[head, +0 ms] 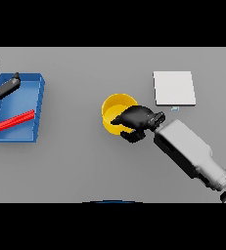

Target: Pick up the red beaker and tilt it to pour out 1 green nut into yellow bowl. Pick up the yellow bowl and place it on the metallic measuring scale.

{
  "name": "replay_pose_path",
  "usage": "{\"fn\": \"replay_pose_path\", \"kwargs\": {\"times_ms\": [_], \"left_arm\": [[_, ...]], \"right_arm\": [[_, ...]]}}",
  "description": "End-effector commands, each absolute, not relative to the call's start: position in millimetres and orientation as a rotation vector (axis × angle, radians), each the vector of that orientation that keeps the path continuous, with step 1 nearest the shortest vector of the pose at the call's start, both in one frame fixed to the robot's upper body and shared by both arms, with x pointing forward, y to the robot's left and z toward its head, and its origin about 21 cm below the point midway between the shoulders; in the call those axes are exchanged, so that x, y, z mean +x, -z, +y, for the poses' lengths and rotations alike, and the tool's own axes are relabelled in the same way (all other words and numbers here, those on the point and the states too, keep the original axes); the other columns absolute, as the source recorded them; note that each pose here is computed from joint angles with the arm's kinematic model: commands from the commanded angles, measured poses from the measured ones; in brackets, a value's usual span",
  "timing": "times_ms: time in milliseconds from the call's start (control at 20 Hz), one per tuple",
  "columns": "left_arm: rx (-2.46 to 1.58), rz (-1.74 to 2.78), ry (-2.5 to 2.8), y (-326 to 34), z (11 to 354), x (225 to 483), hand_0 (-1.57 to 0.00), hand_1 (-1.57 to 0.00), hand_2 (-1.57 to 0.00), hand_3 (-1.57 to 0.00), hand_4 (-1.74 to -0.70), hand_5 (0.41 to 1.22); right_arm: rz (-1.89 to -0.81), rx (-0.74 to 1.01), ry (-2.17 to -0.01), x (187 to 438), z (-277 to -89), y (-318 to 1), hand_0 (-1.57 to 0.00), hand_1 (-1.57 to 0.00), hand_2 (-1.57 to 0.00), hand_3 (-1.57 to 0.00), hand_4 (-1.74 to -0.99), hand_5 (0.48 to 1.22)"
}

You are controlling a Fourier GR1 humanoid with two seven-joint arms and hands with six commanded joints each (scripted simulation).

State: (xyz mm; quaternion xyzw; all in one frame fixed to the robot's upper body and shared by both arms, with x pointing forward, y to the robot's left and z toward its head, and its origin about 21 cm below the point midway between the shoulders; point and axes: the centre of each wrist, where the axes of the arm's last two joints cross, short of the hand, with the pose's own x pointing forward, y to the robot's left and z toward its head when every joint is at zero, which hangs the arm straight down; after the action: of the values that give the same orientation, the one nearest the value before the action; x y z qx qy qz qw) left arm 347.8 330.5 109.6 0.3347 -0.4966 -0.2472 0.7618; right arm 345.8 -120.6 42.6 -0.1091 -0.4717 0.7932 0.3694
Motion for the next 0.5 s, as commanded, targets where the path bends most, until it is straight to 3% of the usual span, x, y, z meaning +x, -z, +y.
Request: {"fn": "replay_pose_path", "kwargs": {"times_ms": [0, 100, 150, 200, 350, 450], "left_arm": [[0.728, -1.086, 0.537, -111.9, 331.0, 347.6, 0.0, 0.0, 0.0, 0.0, -0.8, 0.725], [0.733, -1.087, 0.526, -116.0, 334.3, 347.1, 0.0, 0.0, 0.0, 0.0, -0.8, 0.727], [0.734, -1.087, 0.531, -117.0, 331.4, 346.9, 0.0, 0.0, 0.0, 0.0, -0.8, 0.728], [0.734, -1.089, 0.531, -117.5, 330.5, 347.8, 0.0, 0.0, 0.0, 0.0, -0.8, 0.727], [0.733, -1.087, 0.524, -116.5, 332.1, 345.5, 0.0, 0.0, 0.0, 0.0, -0.8, 0.725], [0.724, -1.09, 0.523, -117.0, 326.8, 347.1, 0.0, 0.0, 0.0, 0.0, -0.8, 0.726]], "right_arm": [[-1.196, -0.276, -2.037, 345.6, -120.1, -44.4, -0.72, -0.66, -0.62, -0.47, -1.488, 1.016], [-1.177, -0.221, -2.057, 347.9, -123.6, -46.3, -1.03, -0.99, -0.97, -0.69, -1.571, 1.09], [-1.167, -0.205, -2.055, 348.8, -125.5, -46.7, -1.14, -1.11, -1.09, -0.87, -1.604, 1.116], [-1.162, -0.203, -2.056, 348.1, -125.1, -46.9, -1.22, -1.2, -1.18, -0.93, -1.628, 1.137], [-1.154, -0.19, -2.057, 347.2, -129.1, -51.1, -1.39, -1.38, -1.31, -1.14, -1.682, 1.178], [-1.159, -0.195, -2.048, 347.2, -129.1, -51.7, -1.46, -1.45, -1.39, -1.17, -1.703, 1.193]]}}
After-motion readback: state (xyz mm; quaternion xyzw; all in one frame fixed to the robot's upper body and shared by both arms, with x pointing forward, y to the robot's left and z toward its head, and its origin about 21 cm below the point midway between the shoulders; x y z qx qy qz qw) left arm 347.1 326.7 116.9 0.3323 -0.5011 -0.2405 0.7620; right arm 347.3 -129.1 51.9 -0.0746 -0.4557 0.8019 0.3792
